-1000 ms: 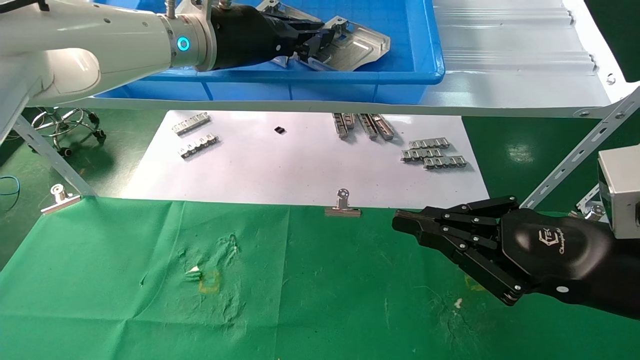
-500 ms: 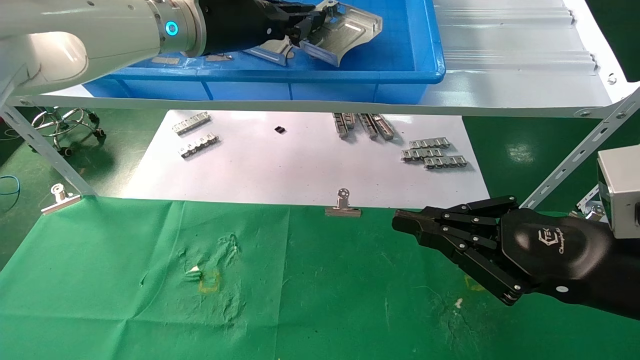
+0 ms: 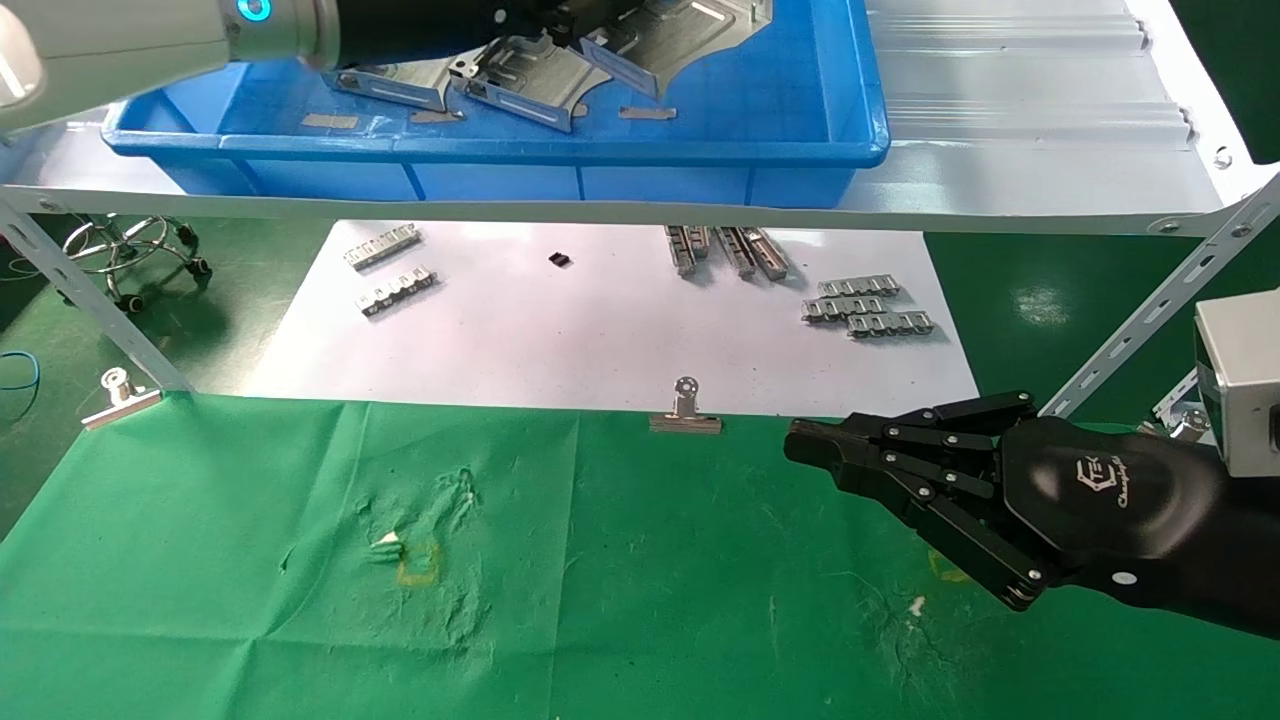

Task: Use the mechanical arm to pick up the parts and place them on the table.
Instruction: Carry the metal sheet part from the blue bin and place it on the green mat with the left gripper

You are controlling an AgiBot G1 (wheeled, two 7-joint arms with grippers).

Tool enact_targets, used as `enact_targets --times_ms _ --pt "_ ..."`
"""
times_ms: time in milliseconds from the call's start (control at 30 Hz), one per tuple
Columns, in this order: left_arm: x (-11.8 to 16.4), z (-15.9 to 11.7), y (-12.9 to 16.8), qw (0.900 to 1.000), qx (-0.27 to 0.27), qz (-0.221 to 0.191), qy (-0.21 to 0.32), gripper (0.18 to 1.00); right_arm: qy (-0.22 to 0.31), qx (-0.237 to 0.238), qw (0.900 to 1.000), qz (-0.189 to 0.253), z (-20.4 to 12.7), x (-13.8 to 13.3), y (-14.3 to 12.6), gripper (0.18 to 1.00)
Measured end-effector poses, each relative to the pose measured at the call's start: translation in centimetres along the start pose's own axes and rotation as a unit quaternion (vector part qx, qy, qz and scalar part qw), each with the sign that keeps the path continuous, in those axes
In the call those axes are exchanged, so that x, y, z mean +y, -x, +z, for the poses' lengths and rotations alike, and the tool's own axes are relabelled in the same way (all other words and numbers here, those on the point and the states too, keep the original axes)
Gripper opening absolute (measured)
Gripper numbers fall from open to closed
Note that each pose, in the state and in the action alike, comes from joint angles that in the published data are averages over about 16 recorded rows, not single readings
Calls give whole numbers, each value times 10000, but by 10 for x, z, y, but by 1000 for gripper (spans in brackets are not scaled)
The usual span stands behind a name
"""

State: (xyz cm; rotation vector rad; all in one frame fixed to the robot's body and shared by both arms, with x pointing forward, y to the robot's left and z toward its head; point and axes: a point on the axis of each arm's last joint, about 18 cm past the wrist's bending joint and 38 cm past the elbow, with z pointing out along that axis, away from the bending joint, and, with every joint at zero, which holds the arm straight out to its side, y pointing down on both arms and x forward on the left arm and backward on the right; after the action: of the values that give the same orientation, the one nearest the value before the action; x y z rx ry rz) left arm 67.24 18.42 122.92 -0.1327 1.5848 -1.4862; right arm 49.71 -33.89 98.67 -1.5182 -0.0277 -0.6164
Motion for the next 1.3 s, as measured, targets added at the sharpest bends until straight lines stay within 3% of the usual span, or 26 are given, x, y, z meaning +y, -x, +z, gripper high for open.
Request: enact_targets --times_ms 300,667,1033,1300 --pt "-6 -49 -3 9962 709 412 -307 271 0 0 10000 0 0 0 0 192" --pt "5 -109 -22 9784 1668 1053 -620 271 0 0 10000 0 0 0 0 192" --pt "28 -160 -31 9612 2003 1820 -527 271 0 0 10000 0 0 0 0 192" --pt "61 -194 -40 9491 2178 2261 -244 271 0 0 10000 0 0 0 0 192"
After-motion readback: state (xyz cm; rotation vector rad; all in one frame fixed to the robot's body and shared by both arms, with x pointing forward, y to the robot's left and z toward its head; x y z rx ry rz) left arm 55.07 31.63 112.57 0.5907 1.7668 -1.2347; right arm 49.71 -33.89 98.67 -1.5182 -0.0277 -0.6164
